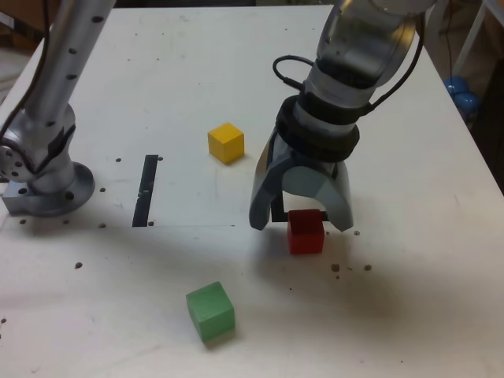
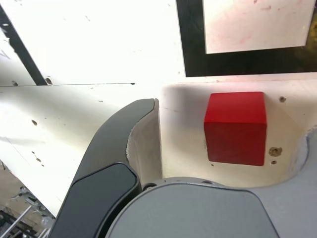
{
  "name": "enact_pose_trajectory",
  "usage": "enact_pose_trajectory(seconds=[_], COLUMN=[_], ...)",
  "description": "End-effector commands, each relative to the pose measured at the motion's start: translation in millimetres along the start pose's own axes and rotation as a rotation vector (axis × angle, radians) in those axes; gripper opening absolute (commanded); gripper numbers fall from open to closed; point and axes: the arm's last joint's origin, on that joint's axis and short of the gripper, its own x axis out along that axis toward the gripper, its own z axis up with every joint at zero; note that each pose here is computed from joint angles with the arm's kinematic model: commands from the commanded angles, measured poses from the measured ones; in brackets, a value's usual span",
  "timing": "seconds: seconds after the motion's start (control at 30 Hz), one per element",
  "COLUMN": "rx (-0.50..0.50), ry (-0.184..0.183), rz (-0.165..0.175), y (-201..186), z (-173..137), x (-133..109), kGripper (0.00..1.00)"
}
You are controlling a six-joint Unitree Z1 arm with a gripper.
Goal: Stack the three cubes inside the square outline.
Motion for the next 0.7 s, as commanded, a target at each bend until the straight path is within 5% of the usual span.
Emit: enact_pose_trajectory(seconds=[0.0,0.27,0.53,0.67], rx=[0.001,0.005,0.007,0.008], ry=[0.007,0.015,0.007,0.007], rz=[-0.004,-0.016,-0.008,-0.005], y=[-2,-5,-7,-7], z=[6,20,26,27], x=[4,14,17,17], kGripper=[0.89,0.68,0.35,0.33])
